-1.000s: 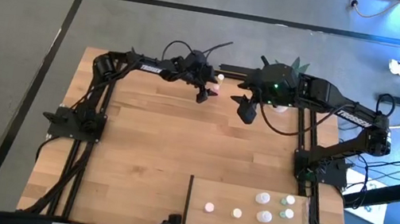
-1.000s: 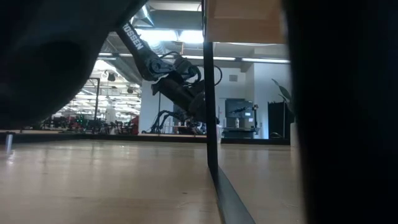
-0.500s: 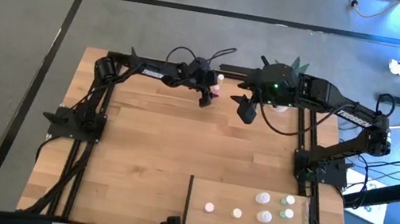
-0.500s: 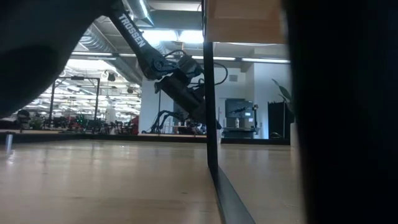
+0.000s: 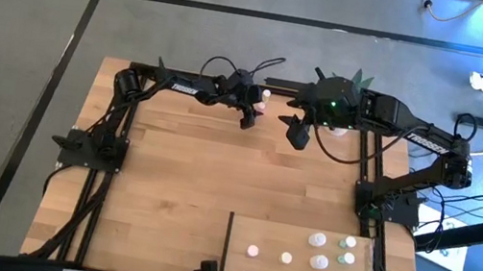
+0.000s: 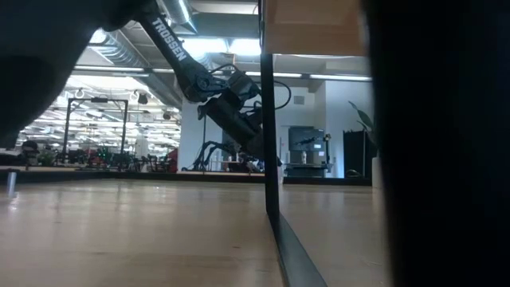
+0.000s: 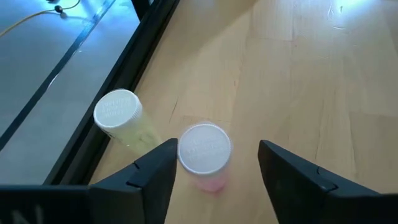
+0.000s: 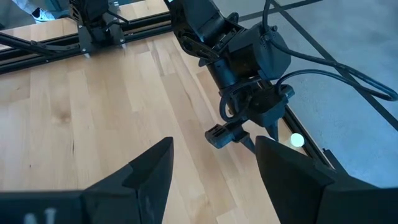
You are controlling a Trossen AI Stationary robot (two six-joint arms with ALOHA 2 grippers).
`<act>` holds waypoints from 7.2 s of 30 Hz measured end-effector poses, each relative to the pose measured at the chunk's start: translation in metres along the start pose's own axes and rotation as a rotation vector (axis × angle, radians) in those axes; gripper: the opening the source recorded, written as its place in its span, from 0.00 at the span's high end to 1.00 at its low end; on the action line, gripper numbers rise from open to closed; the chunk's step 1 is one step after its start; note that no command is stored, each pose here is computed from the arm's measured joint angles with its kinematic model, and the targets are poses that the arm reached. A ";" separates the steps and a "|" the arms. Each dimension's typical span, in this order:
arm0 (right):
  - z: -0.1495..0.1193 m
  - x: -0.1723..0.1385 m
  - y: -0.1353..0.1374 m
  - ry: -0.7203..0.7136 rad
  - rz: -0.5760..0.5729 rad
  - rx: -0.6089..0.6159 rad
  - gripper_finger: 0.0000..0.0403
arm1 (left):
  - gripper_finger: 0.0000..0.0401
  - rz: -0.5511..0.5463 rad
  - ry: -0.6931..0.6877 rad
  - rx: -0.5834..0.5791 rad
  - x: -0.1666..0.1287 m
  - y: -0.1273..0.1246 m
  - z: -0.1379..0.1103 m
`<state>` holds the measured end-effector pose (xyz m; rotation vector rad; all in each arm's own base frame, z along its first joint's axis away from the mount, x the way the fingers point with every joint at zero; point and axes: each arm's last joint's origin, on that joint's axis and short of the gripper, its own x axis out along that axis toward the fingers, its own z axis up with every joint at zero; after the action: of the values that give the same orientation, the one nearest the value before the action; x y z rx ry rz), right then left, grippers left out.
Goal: Pick and place medicine bottles onto shelf by color
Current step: Put the pink pill bottle on the shelf aligned with the other pink pill bottle
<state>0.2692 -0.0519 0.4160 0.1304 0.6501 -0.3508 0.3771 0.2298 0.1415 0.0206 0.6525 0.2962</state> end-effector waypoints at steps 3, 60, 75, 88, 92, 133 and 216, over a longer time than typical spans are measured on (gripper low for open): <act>0.000 0.000 0.000 0.000 0.000 0.000 0.43 | 0.50 0.000 0.000 0.000 0.000 0.000 0.000; -0.002 0.000 0.000 0.019 -0.002 -0.007 0.43 | 0.71 -0.096 0.085 -0.062 -0.066 -0.009 0.034; -0.003 0.000 0.000 0.030 0.016 -0.013 0.43 | 0.71 -0.128 -0.060 0.011 -0.169 -0.041 0.087; -0.008 -0.034 -0.001 -0.001 0.180 -0.105 0.43 | 0.71 -0.200 -0.130 -0.030 -0.213 -0.104 0.110; -0.010 -0.038 0.002 0.008 0.289 -0.151 0.43 | 0.71 -0.204 -0.173 -0.006 -0.224 -0.133 0.125; -0.020 -0.047 0.014 0.075 0.828 -0.253 0.43 | 0.71 -0.645 -0.135 0.161 -0.218 -0.262 0.129; -0.019 -0.048 0.017 -0.012 0.904 -0.399 0.43 | 0.71 -0.447 -0.081 0.128 -0.202 -0.319 0.106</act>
<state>0.2290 -0.0186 0.4304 0.0306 0.5770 0.6462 0.3729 -0.1238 0.3100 0.0090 0.5771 -0.1770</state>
